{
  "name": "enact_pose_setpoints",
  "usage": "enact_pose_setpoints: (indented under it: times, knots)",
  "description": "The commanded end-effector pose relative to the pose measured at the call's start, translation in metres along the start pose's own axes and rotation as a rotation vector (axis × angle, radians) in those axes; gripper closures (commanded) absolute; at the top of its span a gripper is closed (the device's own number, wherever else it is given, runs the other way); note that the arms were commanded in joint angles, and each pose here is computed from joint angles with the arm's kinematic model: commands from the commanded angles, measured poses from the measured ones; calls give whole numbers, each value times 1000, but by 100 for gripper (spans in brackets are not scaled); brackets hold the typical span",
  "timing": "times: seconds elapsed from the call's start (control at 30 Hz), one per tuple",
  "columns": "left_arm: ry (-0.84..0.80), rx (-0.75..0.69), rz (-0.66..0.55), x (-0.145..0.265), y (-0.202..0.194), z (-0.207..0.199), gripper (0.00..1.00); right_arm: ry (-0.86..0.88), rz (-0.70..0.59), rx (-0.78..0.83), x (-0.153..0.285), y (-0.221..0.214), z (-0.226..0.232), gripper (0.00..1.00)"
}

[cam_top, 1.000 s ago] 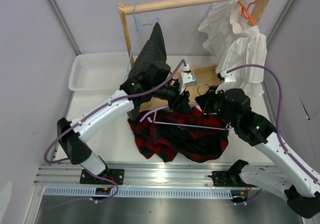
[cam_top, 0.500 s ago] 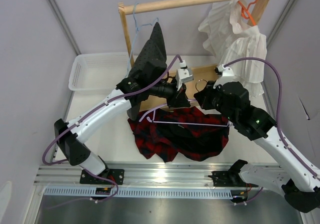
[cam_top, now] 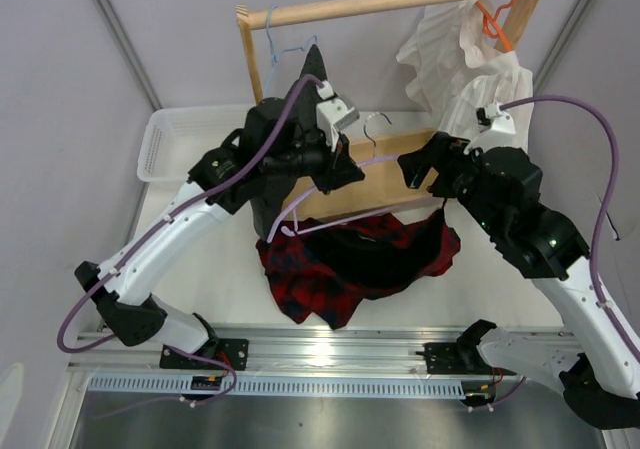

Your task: Place the skirt on the hanger

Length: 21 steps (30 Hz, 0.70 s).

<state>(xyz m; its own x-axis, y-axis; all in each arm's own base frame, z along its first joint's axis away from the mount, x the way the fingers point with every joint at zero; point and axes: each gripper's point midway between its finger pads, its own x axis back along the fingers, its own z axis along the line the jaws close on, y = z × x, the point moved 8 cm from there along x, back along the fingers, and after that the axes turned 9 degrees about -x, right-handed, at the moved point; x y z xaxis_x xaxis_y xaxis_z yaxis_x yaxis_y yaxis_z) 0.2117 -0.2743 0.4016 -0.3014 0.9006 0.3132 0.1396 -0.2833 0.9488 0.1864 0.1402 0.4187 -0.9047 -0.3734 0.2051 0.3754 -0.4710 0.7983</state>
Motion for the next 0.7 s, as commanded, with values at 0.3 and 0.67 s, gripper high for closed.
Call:
enact_pose_setpoints:
  times: [0.3, 0.67]
  knots:
    - [543, -76, -389, 114, 126, 23, 100, -139, -270, -100, 55, 68, -4, 14]
    - [648, -38, -491, 117, 152, 35, 100, -161, -307, -103, 52, 84, 4, 15]
